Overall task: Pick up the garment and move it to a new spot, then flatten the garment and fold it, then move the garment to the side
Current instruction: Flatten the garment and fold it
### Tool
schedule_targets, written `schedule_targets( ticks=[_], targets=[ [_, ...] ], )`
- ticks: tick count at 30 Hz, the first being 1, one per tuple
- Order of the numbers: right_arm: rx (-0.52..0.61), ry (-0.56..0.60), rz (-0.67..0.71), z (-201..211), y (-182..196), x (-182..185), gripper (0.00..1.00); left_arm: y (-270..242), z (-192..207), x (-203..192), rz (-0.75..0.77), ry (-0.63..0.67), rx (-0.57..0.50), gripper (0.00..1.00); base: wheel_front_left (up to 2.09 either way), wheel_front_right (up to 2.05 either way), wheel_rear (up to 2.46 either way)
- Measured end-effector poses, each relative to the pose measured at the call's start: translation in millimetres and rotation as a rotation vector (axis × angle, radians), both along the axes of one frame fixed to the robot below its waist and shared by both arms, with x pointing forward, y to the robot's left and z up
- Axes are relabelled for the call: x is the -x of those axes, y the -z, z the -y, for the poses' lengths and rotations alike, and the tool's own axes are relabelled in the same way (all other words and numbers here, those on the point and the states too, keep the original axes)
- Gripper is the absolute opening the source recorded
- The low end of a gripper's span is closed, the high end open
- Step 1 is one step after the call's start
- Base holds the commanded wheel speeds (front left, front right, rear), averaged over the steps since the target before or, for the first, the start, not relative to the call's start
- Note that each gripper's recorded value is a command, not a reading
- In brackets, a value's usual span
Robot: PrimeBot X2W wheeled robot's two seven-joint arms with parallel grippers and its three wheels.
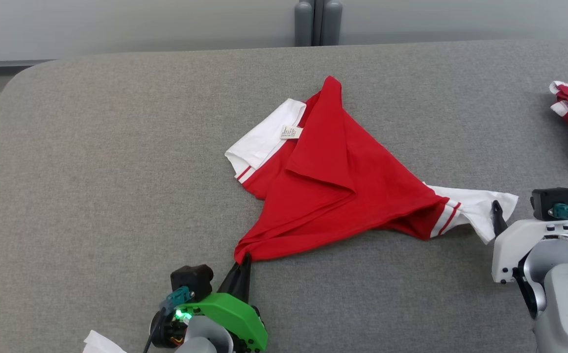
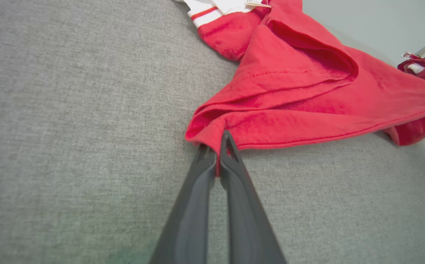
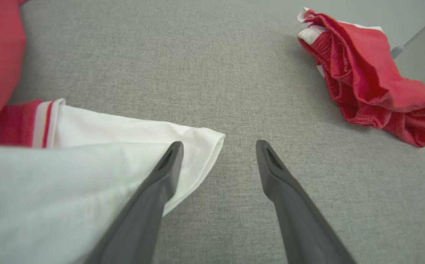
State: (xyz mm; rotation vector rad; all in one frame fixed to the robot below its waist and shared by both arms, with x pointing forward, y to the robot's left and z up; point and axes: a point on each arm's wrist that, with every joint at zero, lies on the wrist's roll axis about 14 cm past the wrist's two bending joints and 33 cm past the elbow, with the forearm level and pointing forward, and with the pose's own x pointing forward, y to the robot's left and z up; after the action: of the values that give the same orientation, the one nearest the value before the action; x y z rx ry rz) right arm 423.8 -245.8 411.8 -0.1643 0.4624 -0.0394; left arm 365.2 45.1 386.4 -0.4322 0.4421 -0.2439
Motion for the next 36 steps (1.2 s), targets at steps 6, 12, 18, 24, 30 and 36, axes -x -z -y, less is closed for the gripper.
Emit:
schedule_targets(
  ticks=[6,12,18,24,30,36],
  targets=[
    [-0.02,-0.037,-0.14,-6,25,0,1.0,-3,0,-3,0.012,-0.005,0.005,0.0,0.0,0.0,0.0],
    [-0.043,-0.058,-0.218,-11,38,5,0.28,-7,0,-5,0.029,-0.003,0.005,0.0,0.0,0.0,0.0],
    [-0.066,-0.065,-0.25,-15,44,10,0.0,-11,0,-8,0.044,-0.002,0.003,0.0,0.0,0.0,0.0],
    [-0.104,-0.042,-0.113,-12,22,1,0.0,-26,0,-15,0.095,-0.006,0.01,0.0,0.0,0.0,0.0],
    [-0.243,-0.019,0.139,-21,-34,-17,0.0,-81,-8,-38,0.256,-0.042,0.068,0.0,0.0,0.0,0.0],
    [-0.311,-0.055,0.407,-25,-114,-17,0.0,-159,-21,-49,0.476,-0.069,0.137,0.0,0.0,0.0,0.0]
  ],
)
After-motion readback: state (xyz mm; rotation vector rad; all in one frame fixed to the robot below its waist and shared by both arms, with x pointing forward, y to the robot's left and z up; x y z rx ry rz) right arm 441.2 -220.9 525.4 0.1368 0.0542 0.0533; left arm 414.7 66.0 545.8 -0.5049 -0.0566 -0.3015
